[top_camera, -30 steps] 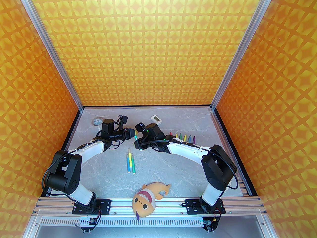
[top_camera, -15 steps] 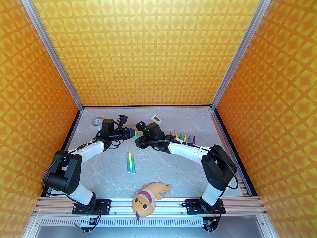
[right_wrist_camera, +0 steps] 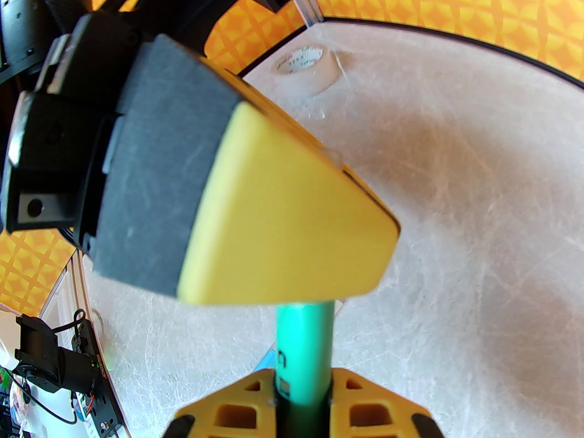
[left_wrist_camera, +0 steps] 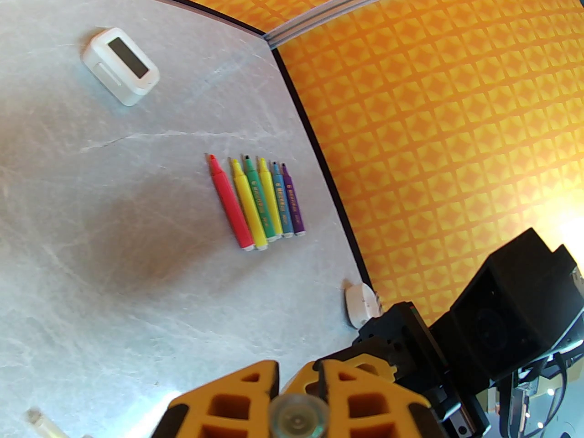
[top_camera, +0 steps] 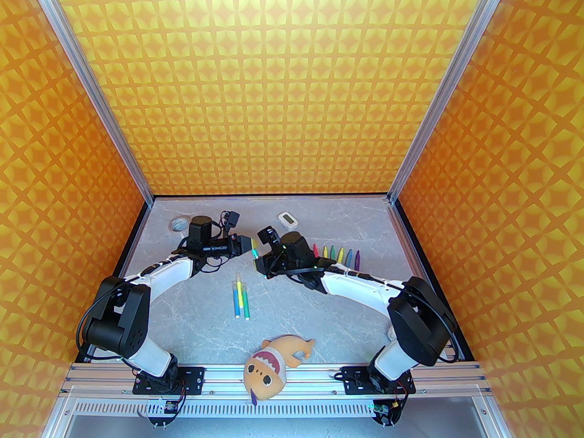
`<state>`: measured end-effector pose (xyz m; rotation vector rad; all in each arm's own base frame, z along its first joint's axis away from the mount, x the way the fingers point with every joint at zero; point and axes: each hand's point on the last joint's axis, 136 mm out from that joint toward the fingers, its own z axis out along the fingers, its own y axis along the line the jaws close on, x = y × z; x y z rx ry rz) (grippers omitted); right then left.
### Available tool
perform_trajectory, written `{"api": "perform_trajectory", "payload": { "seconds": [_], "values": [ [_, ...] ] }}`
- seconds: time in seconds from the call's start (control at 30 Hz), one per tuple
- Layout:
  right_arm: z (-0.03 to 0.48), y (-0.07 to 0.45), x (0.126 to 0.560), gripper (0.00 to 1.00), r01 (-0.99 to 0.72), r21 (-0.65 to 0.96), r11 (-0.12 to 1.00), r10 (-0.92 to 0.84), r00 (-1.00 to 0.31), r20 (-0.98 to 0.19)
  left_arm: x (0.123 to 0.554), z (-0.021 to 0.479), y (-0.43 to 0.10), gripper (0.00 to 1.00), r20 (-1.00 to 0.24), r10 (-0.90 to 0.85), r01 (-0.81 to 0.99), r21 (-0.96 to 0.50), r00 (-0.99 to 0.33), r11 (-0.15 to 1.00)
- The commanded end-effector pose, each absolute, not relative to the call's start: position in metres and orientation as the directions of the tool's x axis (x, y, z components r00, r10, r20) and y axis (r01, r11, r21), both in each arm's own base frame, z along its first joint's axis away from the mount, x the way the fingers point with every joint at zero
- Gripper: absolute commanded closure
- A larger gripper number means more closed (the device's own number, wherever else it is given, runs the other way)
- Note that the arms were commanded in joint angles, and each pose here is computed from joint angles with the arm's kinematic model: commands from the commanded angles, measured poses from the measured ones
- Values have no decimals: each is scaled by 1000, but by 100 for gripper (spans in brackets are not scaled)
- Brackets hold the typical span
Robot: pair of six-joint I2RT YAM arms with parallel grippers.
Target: Open the pen caps
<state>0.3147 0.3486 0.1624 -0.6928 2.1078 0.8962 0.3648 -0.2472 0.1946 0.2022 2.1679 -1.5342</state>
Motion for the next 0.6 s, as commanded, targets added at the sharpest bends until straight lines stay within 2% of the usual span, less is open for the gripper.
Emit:
{"api": "perform_trajectory", "payload": {
  "seconds": [0.0,0.57],
  "values": [
    [104,323,275,100,-657,390,645,-330,-700,-633,412,224,-224,100,-548,-289,407,-808,-785,426],
    [98,308,274,100,-644,400,652,-297,-702,-647,427,222,-210,100,-497,-365,333,-841,-787,426]
  ]
}}
